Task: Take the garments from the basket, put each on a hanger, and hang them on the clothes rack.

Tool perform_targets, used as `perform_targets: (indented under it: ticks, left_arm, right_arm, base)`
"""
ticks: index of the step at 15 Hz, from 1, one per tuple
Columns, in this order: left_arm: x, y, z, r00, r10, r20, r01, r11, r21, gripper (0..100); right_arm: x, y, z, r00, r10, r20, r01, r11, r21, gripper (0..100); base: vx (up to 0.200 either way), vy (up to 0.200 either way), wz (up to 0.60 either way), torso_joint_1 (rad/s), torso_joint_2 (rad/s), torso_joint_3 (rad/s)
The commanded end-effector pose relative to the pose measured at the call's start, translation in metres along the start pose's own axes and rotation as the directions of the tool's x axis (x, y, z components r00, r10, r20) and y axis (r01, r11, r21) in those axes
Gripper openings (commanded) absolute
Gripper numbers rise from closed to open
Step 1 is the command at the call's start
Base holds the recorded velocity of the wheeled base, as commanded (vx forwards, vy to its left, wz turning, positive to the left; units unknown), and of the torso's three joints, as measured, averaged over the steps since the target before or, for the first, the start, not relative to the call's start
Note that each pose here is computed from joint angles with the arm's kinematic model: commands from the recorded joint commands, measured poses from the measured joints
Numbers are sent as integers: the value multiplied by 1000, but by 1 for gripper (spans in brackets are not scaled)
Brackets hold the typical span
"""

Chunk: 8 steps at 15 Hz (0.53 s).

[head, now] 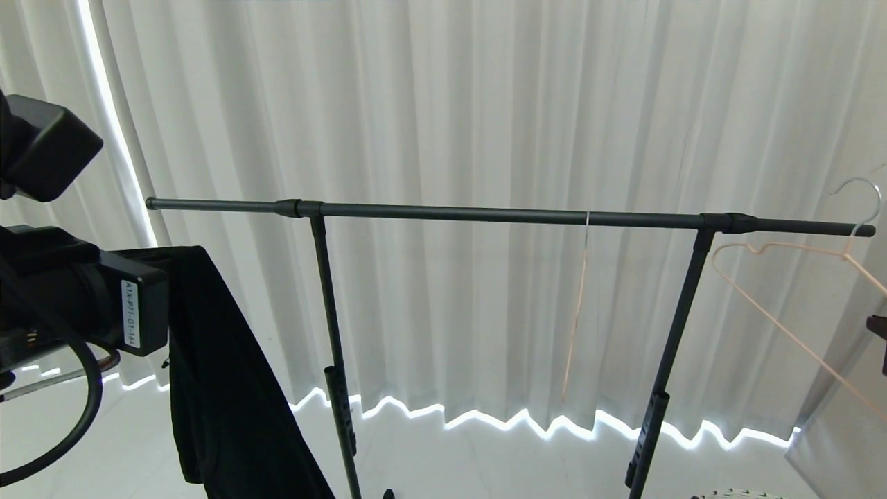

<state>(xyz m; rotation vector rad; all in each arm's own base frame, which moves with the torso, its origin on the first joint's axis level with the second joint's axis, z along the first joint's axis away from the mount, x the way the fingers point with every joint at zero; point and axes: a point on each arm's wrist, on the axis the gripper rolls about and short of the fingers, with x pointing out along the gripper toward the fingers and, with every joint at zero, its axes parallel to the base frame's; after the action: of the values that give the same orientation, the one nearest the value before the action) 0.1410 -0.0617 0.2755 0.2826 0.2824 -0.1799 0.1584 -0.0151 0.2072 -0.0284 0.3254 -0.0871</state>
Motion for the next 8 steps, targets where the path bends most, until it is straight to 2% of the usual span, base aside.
perform_targets:
  ticks: [1, 5, 8]
  left_arm:
    - [0, 0, 0, 1000, 0, 0, 0, 1000, 0, 0]
    - [0, 0, 0, 1000, 0, -1, 0, 1000, -1, 0]
    - [2, -1, -1, 1000, 0, -9, 0, 1000, 2, 0]
  right_arm:
    - [-3, 0, 1, 1000, -1, 14, 1, 1000, -2, 0]
    - [-6, 0, 2, 1000, 3, 25, -3, 1000, -4, 0]
    - [-6, 2, 4, 999, 18, 31, -18, 1000, -7, 0]
  base:
    - [-200, 0, 0, -2, 2, 7]
    - [-200, 0, 0, 6, 5, 1]
    - [0, 0, 0, 0, 0, 0]
